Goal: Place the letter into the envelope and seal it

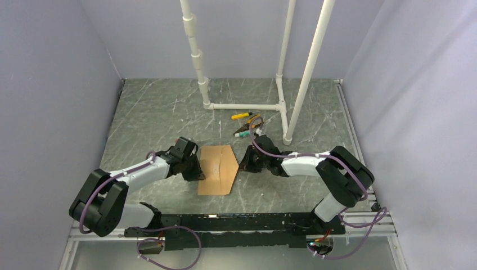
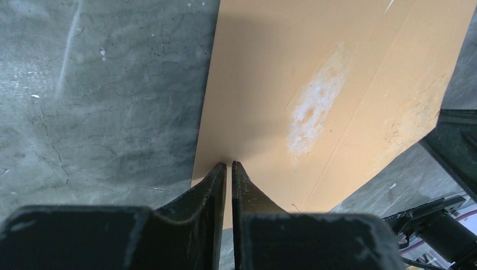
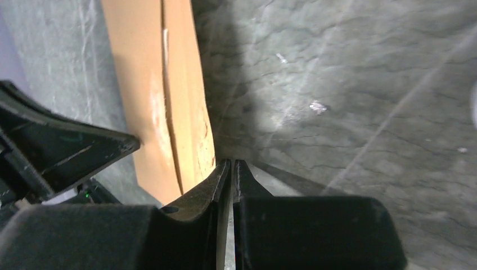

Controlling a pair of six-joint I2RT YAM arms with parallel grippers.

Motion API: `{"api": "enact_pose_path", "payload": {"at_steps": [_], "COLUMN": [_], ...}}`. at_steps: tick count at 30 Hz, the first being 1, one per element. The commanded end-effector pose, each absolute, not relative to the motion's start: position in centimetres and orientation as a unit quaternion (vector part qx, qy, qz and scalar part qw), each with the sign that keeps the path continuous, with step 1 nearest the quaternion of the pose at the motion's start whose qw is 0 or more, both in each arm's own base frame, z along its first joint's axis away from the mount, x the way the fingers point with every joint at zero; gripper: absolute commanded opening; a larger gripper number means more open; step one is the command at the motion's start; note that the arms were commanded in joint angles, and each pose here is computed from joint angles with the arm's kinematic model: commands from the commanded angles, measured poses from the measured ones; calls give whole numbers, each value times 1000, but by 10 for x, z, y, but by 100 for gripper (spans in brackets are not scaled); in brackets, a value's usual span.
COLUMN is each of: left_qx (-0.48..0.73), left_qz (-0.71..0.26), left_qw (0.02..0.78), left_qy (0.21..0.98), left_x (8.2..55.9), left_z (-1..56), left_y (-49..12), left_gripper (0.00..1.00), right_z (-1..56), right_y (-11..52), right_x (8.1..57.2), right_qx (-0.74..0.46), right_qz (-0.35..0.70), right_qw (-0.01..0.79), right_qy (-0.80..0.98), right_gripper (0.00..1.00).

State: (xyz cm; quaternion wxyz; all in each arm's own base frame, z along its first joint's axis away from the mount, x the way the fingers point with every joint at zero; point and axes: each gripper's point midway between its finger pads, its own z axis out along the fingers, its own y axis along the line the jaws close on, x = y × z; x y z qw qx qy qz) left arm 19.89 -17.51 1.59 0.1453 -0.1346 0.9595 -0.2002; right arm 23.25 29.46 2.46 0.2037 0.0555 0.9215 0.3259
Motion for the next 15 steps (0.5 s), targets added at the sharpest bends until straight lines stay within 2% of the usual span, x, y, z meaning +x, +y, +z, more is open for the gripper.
{"api": "enact_pose_path", "payload": {"at_steps": [1,7,15], "left_qx": [-151,-148,-149], "left_qz": [-150,-139,-154], "left_qw": [142,142,144], "left_qy": [967,969,966], "left_x": [194,194,193], "left_z": [-7,-7,-6], "left_y": [-160,-160,-165], "left_gripper": [15,14,10], "right_z": [60,79,59], "right_y": [328,342,365], "right_x": [234,229,233], "right_qx": [-1,-36,-42], "right_qz": [432,475,473], "right_qw": [236,261,250], "right_qy": [871,840,844], "right_gripper": [11,11,12]}}
